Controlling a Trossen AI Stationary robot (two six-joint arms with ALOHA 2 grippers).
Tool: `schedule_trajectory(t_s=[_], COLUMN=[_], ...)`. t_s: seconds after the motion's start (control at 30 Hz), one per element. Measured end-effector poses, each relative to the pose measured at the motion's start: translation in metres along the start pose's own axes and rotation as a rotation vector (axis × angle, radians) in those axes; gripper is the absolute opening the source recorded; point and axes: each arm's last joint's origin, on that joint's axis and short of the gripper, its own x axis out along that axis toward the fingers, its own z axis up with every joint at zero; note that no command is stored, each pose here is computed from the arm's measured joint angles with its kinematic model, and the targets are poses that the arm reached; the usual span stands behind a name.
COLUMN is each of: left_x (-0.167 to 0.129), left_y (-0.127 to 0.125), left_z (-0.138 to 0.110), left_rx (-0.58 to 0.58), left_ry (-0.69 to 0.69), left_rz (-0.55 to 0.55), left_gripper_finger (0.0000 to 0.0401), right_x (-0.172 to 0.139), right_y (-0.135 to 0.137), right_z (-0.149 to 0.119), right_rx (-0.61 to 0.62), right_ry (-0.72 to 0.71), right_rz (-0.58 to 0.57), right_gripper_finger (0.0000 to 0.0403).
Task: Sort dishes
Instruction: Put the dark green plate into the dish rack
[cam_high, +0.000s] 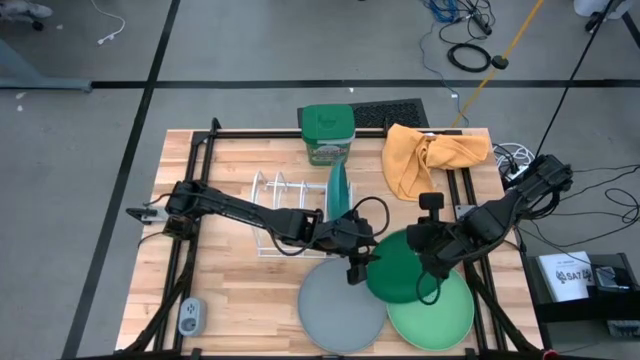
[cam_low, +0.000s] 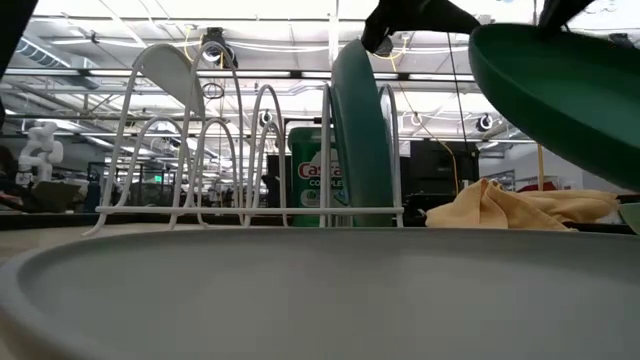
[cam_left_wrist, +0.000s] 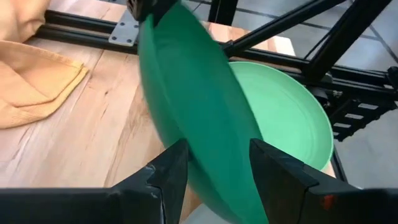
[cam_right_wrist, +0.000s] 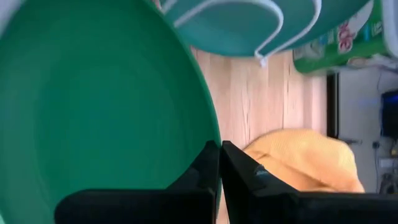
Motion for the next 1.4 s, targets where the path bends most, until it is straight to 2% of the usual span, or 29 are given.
schedule_trajectory(t_s=[0.17,0.5,0.6,0.77,0.8,1.1,1.27,1.4], left_x=[0.000,0.000,0.000,0.000,0.000,-0.006,-0.027,-0.057], left_y=[0.002,0.004,0.004,0.006,0.006,-0.001,-0.006,-0.010], left_z=[0.001,0.001,0.001,0.001,0.001,0.013,0.030,0.049], left_rx=[0.000,0.005,0.024,0.045,0.048,0.093,0.141,0.187], left_ry=[-0.019,-0.027,-0.025,-0.015,-0.016,-0.054,-0.085,-0.091], left_rz=[0.064,0.095,0.093,0.104,0.105,0.072,0.073,0.136], left_gripper_finger=[0.0173,0.0166,0.0133,0.0026,0.0014,0.0003,0.0002,0.0001], right_x=[-0.009,-0.013,-0.014,-0.017,-0.018,-0.026,-0.036,-0.063], right_y=[0.000,0.007,0.008,0.013,0.014,0.018,0.014,-0.002], right_z=[0.005,0.004,0.004,0.005,0.005,0.003,-0.001,0.000], right_rx=[-0.006,-0.032,-0.033,-0.052,-0.059,-0.043,-0.025,-0.014], right_ry=[-0.060,-0.100,-0.107,-0.136,-0.144,-0.197,-0.245,-0.353], right_rz=[-0.016,-0.004,-0.002,0.024,0.033,0.078,0.082,0.044], right_gripper_finger=[0.0000,0.0000,0.0000,0.0000,0.0002,0.0010,0.0041,0.0073])
